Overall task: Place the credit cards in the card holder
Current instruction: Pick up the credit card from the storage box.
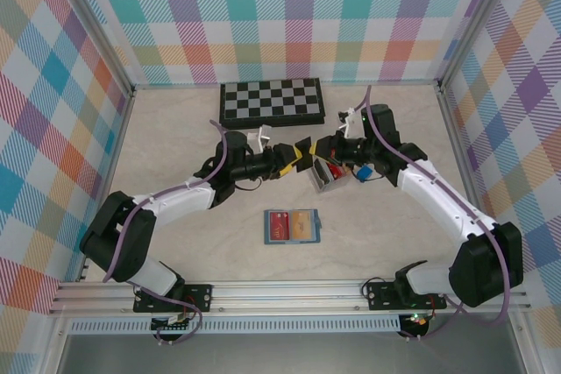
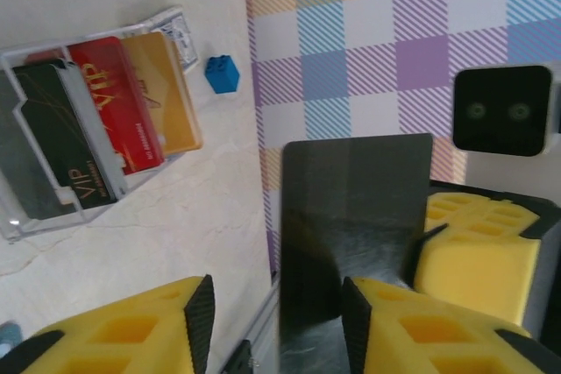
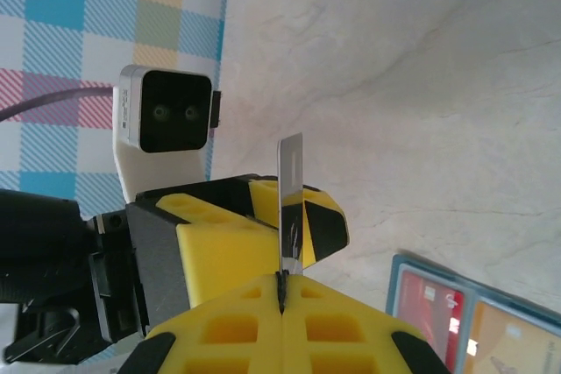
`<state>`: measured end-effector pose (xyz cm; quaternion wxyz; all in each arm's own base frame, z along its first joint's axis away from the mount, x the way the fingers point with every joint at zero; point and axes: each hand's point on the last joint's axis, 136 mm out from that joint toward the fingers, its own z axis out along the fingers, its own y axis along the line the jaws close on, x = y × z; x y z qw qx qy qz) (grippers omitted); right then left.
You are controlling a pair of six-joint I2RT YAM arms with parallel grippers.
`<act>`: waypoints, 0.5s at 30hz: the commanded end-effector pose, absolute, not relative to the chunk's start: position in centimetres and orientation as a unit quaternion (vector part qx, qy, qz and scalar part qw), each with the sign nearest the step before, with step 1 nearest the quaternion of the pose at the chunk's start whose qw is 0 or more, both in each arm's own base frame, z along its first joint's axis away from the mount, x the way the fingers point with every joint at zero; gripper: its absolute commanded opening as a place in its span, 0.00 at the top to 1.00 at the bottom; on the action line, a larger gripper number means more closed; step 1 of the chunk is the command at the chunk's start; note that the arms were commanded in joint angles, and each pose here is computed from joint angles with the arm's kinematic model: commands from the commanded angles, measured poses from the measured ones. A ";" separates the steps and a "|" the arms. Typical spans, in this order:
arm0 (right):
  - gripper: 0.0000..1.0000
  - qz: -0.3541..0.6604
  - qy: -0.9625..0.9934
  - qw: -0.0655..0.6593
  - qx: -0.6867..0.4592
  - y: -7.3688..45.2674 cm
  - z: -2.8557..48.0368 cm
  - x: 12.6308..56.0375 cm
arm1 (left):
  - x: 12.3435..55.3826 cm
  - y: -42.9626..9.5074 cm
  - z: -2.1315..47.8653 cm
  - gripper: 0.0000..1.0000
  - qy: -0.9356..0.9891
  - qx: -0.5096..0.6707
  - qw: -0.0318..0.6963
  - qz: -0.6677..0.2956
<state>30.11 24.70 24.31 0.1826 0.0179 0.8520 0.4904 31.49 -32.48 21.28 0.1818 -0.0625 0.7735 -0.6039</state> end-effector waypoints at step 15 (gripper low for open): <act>0.87 0.531 0.835 0.142 0.017 25.0 24.0 30.1 | 31.3 -32.2 25.2 1.00 0.740 -0.038 0.209 -0.638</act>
